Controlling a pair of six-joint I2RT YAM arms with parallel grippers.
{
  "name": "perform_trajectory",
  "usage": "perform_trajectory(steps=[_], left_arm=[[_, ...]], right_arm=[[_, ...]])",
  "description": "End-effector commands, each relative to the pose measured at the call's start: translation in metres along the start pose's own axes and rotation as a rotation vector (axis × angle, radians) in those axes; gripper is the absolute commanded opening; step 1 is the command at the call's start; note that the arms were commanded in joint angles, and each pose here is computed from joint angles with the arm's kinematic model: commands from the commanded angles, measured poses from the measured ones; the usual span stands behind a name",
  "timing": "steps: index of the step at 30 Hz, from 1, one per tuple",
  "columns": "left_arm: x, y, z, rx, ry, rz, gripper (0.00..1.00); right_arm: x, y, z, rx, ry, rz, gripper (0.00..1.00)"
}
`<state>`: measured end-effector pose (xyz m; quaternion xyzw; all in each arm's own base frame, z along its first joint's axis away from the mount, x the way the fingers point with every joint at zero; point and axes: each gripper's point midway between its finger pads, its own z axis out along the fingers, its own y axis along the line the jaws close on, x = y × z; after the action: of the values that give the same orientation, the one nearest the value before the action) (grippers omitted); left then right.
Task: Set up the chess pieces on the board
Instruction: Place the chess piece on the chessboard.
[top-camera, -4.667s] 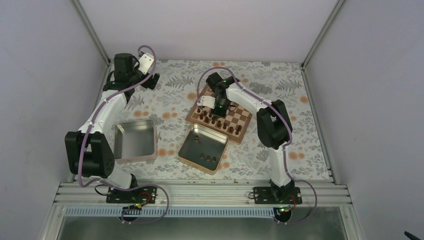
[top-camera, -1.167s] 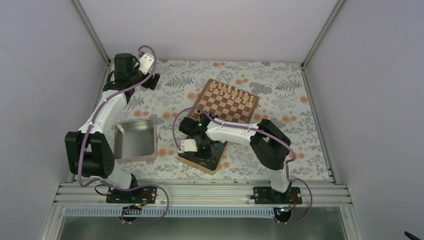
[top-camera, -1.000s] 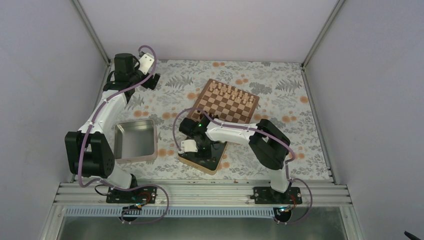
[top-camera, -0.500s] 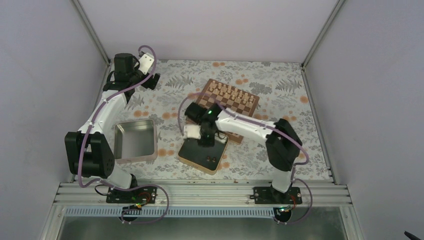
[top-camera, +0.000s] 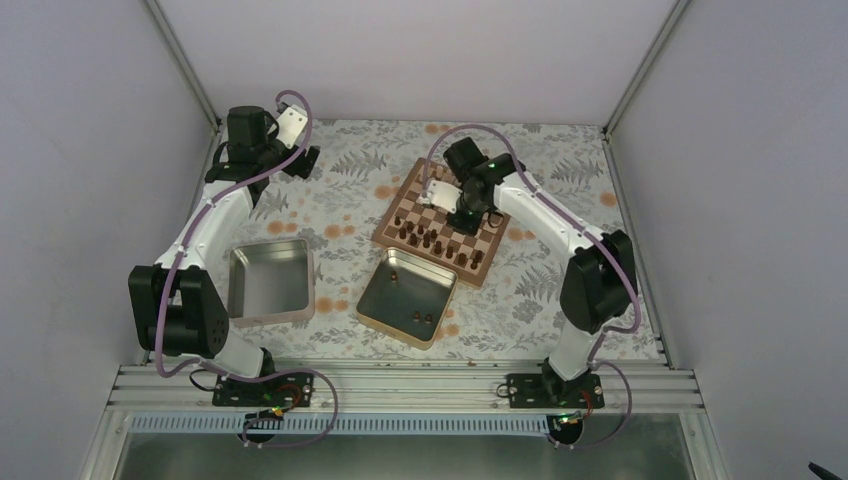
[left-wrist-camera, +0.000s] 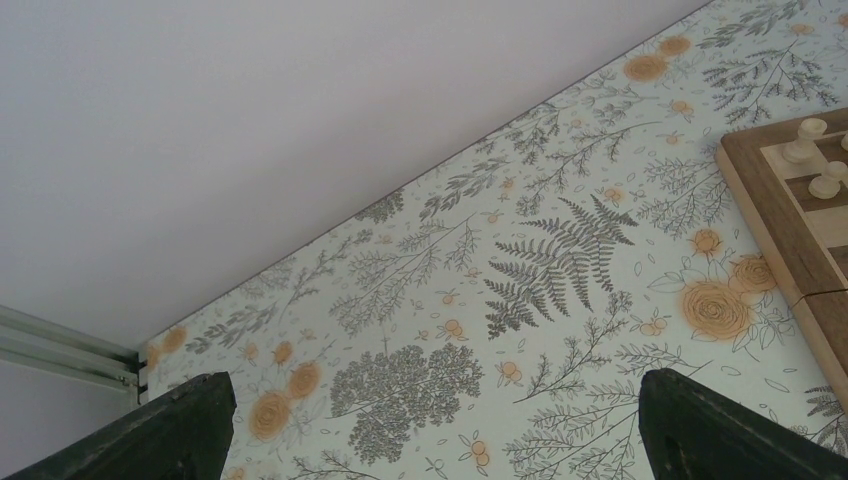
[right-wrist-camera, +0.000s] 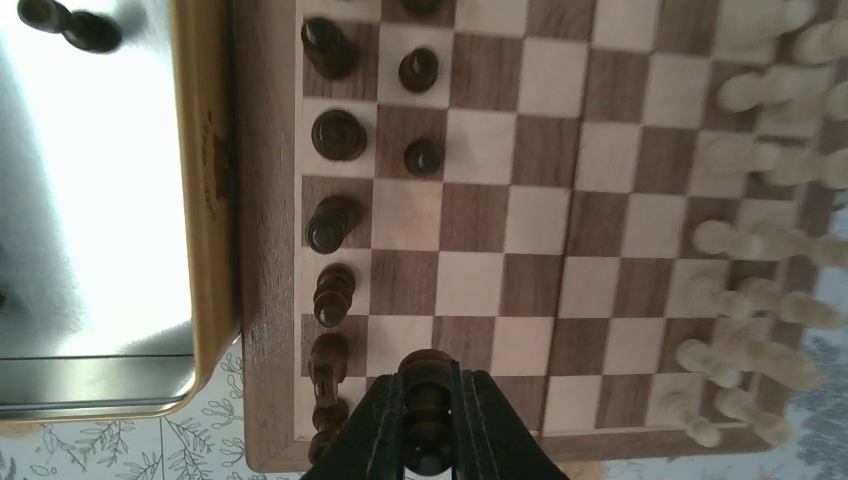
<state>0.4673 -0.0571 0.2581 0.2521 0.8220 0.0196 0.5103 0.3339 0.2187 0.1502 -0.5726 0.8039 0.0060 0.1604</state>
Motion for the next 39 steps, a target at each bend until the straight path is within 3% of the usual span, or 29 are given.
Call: perform_trajectory(steps=[1, 10, 39], left_arm=[[-0.015, 0.001, -0.009, -0.004, -0.045, 0.010, 1.00], [-0.013, 0.003, -0.008, -0.014, -0.037, 0.009, 1.00], [-0.005, 0.003, -0.001, -0.018, -0.018, 0.016, 1.00]], right_arm=[[0.012, 0.011, 0.039, -0.100, 0.034, -0.018, 0.09], [0.005, 0.014, 0.077, -0.150, 0.019, -0.021, 0.10], [-0.002, 0.000, 0.098, -0.155, 0.033, -0.035, 0.11]])
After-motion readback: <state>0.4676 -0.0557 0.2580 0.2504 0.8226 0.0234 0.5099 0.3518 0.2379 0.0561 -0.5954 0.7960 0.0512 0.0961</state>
